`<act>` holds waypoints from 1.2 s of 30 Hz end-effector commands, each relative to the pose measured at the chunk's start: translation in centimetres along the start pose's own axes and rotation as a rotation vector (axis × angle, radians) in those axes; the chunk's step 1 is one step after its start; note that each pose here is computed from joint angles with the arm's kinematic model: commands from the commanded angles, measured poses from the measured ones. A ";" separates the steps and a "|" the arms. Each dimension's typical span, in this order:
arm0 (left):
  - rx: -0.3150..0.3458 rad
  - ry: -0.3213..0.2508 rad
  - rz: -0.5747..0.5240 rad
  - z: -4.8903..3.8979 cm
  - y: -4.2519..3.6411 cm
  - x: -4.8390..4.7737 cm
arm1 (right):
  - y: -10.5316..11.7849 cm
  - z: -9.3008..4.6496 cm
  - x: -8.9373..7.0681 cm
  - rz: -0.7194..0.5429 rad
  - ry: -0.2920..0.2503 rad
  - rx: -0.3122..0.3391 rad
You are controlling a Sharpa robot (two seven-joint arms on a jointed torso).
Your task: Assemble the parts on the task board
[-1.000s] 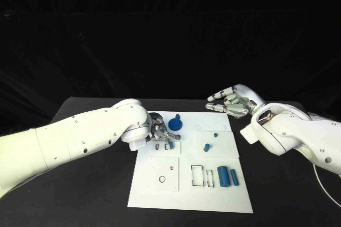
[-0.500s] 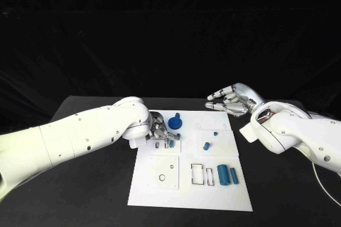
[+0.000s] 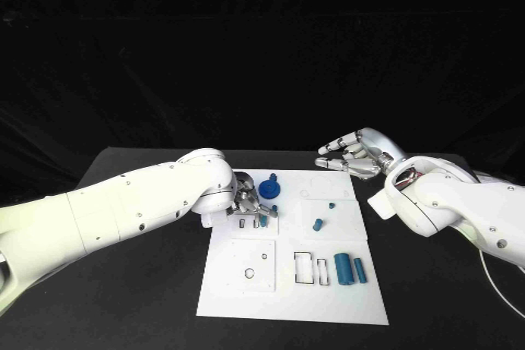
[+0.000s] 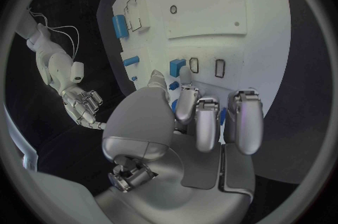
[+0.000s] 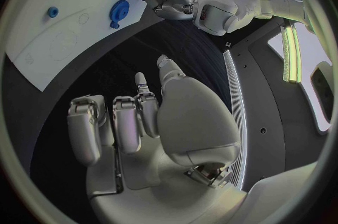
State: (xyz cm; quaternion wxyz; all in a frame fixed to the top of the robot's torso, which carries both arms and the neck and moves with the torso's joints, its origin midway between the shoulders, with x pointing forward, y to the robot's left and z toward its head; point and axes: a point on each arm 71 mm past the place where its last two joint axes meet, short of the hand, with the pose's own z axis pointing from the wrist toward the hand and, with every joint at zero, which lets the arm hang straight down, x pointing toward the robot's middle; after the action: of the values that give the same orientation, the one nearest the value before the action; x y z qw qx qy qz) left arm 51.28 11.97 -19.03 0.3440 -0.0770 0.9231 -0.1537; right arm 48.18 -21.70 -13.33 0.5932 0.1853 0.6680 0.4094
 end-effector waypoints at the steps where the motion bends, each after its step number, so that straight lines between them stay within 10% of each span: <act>1: -0.009 0.009 0.028 0.04 -0.14 0.10 | 0.0 0.0 0.1 -0.010 0.010 -0.003; 36: -0.007 0.041 0.057 0.49 -0.57 0.39 | 0.0 0.1 0.5 -0.008 0.024 0.001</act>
State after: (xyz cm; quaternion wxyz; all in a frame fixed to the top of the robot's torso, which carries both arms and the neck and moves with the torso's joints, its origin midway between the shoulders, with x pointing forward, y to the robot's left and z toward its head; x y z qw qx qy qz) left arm 51.44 11.38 -19.36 0.3355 -0.0587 0.9289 -0.1452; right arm 48.23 -21.49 -13.61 0.5895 0.1854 0.6718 0.4085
